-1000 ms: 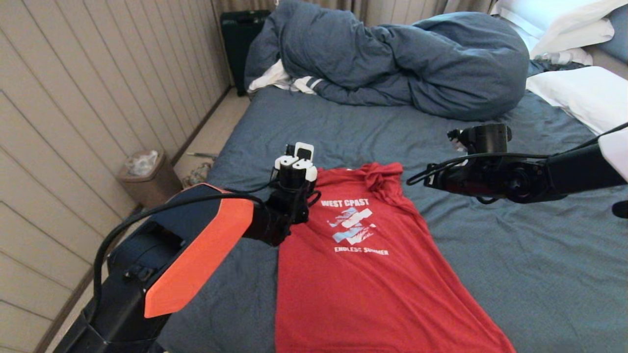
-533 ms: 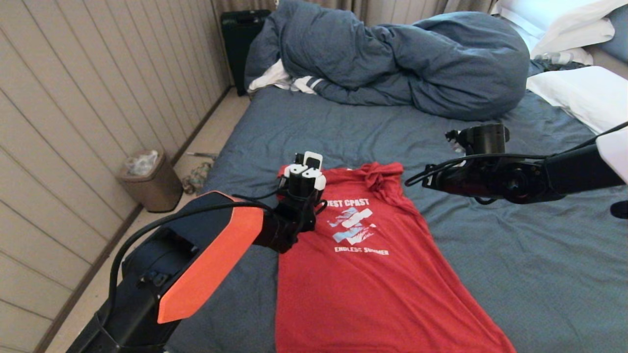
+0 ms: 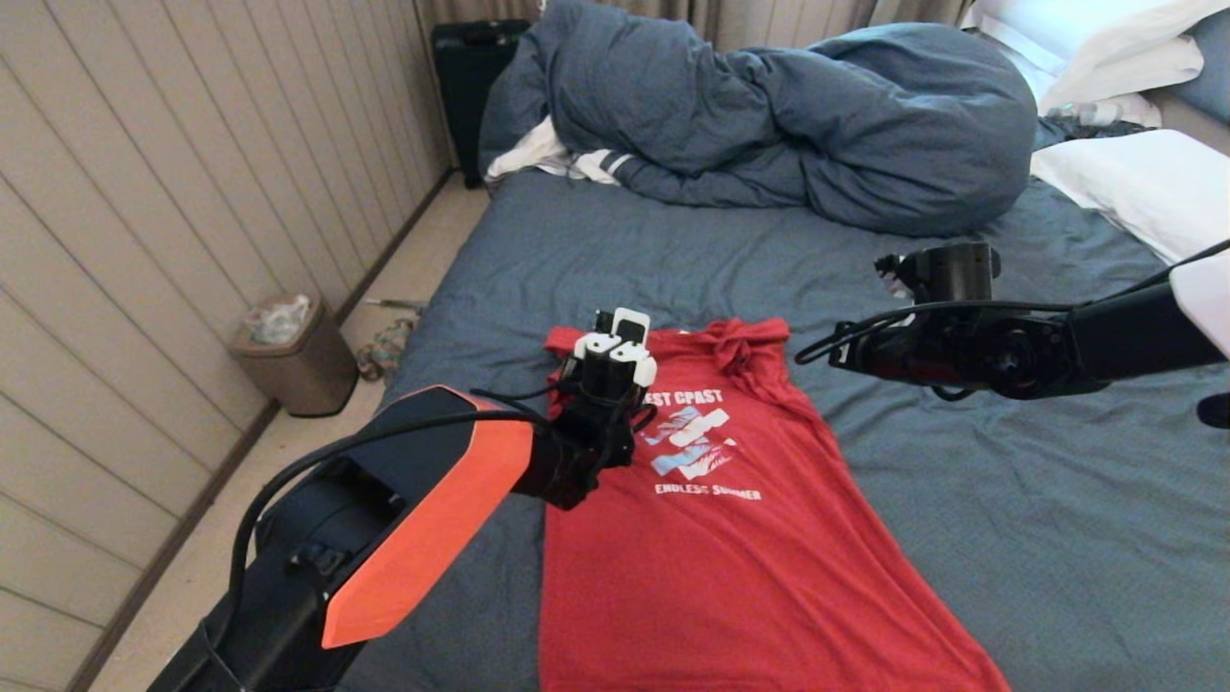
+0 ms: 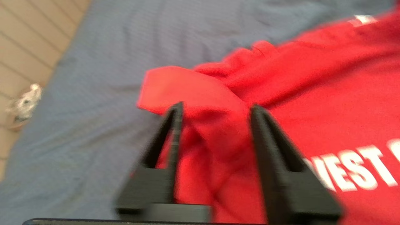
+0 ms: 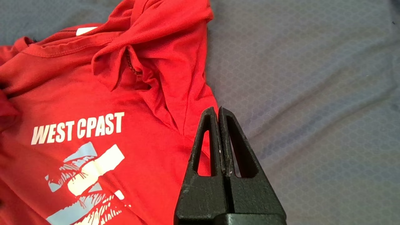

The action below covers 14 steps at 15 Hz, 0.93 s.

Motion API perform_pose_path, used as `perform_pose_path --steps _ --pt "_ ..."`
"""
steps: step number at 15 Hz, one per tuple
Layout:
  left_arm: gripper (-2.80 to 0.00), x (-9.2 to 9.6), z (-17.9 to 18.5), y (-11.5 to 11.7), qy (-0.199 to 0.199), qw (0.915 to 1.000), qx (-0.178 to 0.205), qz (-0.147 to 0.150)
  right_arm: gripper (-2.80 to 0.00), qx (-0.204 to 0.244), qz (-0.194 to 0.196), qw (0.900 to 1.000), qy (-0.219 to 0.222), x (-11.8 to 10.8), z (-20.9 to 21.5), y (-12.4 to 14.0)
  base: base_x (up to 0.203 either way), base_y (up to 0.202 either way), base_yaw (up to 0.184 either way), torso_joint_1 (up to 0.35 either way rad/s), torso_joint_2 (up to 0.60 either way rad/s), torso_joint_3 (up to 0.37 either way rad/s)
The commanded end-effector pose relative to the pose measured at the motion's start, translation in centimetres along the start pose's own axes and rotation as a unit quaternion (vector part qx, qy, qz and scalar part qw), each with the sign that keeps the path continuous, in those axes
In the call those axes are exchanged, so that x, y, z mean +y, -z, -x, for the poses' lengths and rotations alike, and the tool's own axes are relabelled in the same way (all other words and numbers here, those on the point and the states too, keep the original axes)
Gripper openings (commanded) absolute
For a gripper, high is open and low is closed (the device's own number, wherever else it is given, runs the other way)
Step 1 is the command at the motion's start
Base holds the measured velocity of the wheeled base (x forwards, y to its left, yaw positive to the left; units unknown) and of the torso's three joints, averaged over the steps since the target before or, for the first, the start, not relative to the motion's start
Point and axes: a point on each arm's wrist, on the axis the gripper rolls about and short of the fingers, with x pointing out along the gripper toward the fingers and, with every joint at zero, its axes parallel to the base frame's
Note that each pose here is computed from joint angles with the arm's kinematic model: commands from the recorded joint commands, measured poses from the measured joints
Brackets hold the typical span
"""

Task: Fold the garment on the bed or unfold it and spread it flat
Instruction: Fold the red T-shirt

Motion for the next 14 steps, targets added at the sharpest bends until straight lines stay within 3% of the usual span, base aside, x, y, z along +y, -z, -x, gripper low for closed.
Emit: perform_pose_path --steps 1,6,9,10,12,14 --pt "0.0 0.1 0.6 -1.5 -0.003 0.9999 -0.012 0.009 -2.8 0.0 0.0 1.0 -0.001 0.1 -0.1 0.1 0.0 0.0 0.0 0.0 0.0 0.0" --pt "0.0 1.7 2.9 -6.7 -0.01 0.9979 -0.048 0.043 -2.8 0.0 0.0 1.0 -0.001 0.1 0.0 0.0 0.0 0.0 0.0 0.0 0.0 0.0" --pt "0.0 6.3 0.2 -5.4 -0.059 0.9971 -0.02 0.044 -2.8 0.003 0.0 1.0 -0.004 0.3 0.0 0.2 0.0 0.0 0.0 0.0 0.0 0.0" --pt "-2.8 7.7 -0.5 -4.5 -0.07 0.9963 0.006 0.05 -2.8 0.003 0.0 1.0 -0.003 0.3 -0.1 0.2 0.0 0.0 0.0 0.0 0.0 0.0" --pt "-2.8 8.6 -0.5 -3.6 -0.057 0.9934 0.075 0.066 -2.8 0.007 0.002 1.0 -0.006 0.6 -0.3 0.5 0.0 0.0 0.0 0.0 0.0 0.0" --pt "-2.8 9.2 -0.1 -3.9 -0.004 0.9843 0.145 0.101 -2.8 0.012 0.002 1.0 -0.009 0.9 -0.5 0.8 0.0 0.0 0.0 0.0 0.0 0.0"
